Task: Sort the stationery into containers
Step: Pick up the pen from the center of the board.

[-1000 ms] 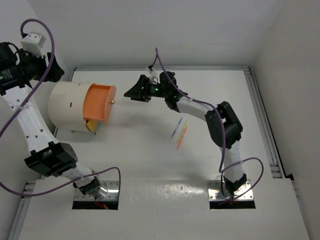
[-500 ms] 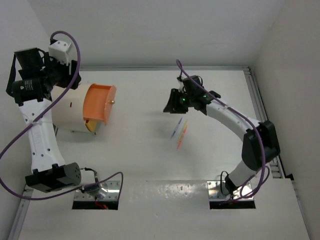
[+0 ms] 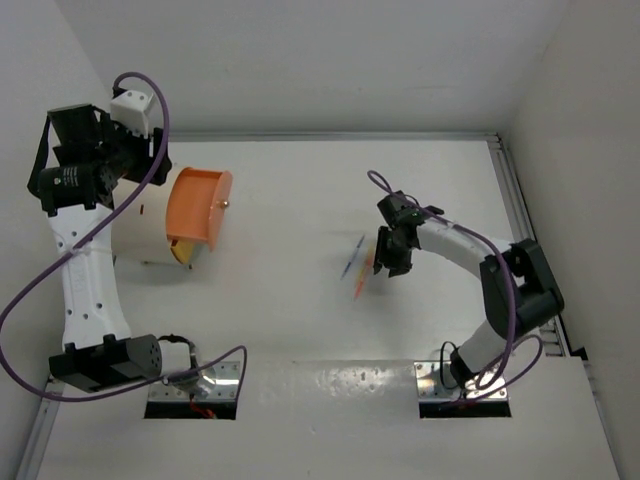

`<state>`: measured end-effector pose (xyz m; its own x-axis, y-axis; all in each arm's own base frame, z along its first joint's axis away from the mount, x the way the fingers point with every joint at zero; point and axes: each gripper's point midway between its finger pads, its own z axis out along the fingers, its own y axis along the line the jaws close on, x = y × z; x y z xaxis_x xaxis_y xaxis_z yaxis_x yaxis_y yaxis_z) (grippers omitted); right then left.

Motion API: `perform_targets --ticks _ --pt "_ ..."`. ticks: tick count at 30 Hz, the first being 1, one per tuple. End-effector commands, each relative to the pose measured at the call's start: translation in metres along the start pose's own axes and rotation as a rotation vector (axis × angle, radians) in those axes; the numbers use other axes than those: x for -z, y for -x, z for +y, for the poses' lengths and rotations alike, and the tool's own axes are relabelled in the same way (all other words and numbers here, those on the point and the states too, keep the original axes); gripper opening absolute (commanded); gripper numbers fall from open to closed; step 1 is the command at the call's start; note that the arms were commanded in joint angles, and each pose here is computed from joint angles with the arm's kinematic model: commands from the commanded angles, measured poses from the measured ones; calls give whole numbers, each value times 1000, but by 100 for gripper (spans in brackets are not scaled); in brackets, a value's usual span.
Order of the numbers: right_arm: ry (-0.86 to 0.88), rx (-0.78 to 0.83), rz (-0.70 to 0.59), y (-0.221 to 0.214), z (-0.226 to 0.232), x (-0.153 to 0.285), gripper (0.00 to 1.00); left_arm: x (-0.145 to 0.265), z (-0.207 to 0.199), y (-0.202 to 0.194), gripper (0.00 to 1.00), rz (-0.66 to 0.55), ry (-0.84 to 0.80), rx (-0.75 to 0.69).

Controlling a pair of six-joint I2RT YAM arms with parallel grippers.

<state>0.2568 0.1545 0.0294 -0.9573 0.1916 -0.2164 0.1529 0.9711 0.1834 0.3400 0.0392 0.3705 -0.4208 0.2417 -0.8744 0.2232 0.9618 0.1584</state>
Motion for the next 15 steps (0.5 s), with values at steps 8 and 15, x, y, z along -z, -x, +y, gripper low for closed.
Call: perform_targets --ticks 8,15 --pt "-32 -23 -62 41 20 -27 44 13 3 2 69 -40 48 -27" --pt "-36 2 -52 41 29 -41 44 9 6 -8 69 -19 48 -27"
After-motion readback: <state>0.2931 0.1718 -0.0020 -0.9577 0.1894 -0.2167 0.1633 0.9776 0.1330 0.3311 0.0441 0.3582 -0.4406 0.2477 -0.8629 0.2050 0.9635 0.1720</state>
